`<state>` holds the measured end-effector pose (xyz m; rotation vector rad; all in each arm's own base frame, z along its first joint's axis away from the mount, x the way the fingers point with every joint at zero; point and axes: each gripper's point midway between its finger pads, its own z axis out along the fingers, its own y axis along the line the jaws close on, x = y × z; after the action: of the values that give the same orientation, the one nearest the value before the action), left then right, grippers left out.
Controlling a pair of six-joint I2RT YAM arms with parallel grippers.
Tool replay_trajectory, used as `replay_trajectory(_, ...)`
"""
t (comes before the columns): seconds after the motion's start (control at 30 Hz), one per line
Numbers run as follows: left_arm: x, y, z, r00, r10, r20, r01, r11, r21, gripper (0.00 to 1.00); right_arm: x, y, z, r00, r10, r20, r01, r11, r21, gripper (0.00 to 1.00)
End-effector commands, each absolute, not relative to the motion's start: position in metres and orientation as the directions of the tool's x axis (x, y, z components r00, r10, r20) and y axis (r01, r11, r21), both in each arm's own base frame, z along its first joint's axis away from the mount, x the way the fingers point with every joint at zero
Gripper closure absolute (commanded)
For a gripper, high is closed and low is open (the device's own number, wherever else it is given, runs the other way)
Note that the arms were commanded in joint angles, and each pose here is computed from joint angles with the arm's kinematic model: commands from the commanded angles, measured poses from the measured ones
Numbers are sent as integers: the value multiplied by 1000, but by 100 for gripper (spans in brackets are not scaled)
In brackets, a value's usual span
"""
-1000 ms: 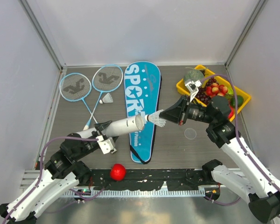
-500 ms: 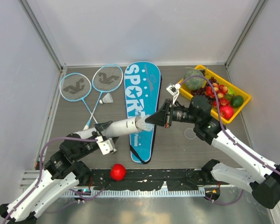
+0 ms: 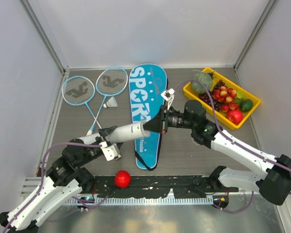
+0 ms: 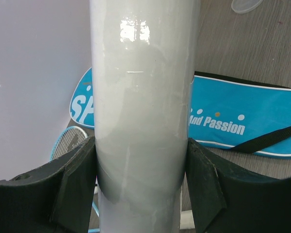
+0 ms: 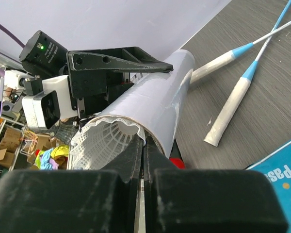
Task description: Pack up the badminton gear
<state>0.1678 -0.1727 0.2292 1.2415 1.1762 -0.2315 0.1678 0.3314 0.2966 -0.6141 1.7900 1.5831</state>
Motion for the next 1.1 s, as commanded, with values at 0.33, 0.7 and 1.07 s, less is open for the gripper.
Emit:
replay_trajectory(0.33, 170, -178, 256, 513, 382, -769, 656, 403, 638, 83, 187, 344, 311, -619, 162, -769, -724, 263, 638, 89)
replay_trajectory(0.7, 171, -178, 254, 507, 389, -769, 657, 404, 637, 83, 195, 349, 303, -644, 134, -753, -689, 325, 647, 89)
replay_trajectory(1.07, 178, -171, 256, 488, 415, -768, 632, 439, 638, 83, 188, 336, 317, -626, 123, -770, -699, 348, 625, 56)
